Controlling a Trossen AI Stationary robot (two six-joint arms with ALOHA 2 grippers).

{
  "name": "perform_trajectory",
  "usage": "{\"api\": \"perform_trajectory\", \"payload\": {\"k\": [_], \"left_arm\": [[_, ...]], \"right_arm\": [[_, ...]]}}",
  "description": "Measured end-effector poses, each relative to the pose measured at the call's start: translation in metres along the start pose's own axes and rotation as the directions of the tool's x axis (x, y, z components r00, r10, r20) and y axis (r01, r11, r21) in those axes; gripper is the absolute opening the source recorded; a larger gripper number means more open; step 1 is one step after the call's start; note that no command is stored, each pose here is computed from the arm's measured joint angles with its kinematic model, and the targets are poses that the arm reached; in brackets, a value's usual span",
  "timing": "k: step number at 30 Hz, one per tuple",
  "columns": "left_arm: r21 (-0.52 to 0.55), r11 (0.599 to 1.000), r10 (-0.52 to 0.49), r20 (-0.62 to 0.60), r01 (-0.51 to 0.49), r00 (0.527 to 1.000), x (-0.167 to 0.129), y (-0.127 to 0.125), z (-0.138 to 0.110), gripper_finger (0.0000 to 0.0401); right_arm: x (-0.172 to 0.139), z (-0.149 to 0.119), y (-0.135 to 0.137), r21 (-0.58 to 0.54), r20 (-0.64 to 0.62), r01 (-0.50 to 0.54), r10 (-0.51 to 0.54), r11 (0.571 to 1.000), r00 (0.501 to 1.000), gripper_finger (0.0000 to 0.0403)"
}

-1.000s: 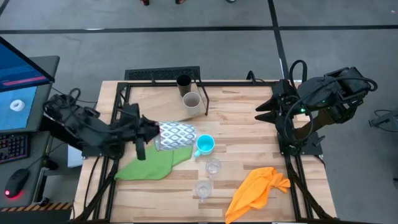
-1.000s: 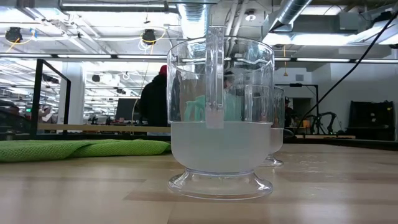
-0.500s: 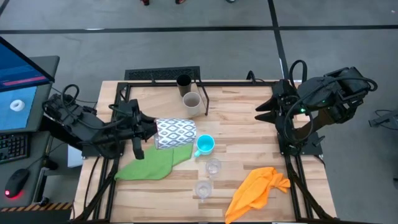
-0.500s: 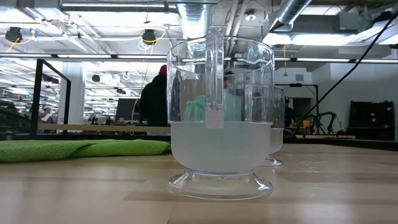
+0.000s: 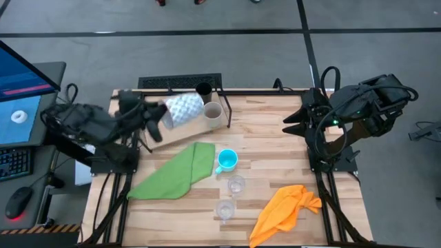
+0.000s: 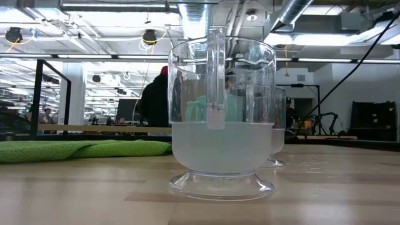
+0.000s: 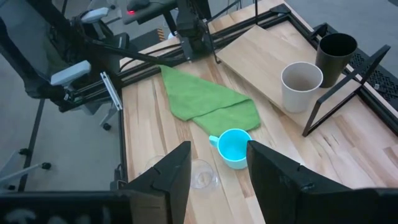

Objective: Stack small to large cups/mugs on shelf
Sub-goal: Put the white mug on the shelf

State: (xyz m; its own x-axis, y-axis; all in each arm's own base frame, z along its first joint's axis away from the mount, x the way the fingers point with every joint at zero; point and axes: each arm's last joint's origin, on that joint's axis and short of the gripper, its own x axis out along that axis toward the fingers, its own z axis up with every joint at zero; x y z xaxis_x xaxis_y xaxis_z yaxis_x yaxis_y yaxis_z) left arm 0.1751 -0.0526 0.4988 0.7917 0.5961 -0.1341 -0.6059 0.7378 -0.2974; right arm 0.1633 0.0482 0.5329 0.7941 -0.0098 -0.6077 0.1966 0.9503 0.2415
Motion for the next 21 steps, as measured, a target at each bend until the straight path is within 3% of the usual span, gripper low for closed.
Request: {"api": "perform_trajectory", "payload": {"k": [5, 11, 15, 21], "left_arm": [[0.057, 0.98, 0.195, -0.137, -0.189, 0.971, 0.028, 0.038, -0.007, 0.0011], [0.147, 0.917, 0.398, -0.362, -0.369, 0.843, 0.054, 0.086, -0.013, 0.0011], [0.216, 0.893, 0.449, -0.457, -0.394, 0.768, 0.077, 0.105, -0.015, 0.0011], [0.255, 0.907, 0.419, -0.607, -0.335, 0.675, 0.126, 0.122, -0.027, 0.0011]], "right_arm": [[0.0, 0.0, 0.0, 0.006, 0.0, 0.001, -0.001, 1.0, 1.0, 0.0175], [0.001, 0.001, -0.003, 0.034, 0.014, 0.029, -0.03, 0.999, 0.999, 0.0175], [0.001, 0.003, -0.006, 0.048, 0.019, 0.047, -0.048, 0.998, 0.999, 0.0175], [0.002, 0.005, -0.011, 0.067, 0.025, 0.069, -0.071, 0.995, 0.997, 0.0175]]}}
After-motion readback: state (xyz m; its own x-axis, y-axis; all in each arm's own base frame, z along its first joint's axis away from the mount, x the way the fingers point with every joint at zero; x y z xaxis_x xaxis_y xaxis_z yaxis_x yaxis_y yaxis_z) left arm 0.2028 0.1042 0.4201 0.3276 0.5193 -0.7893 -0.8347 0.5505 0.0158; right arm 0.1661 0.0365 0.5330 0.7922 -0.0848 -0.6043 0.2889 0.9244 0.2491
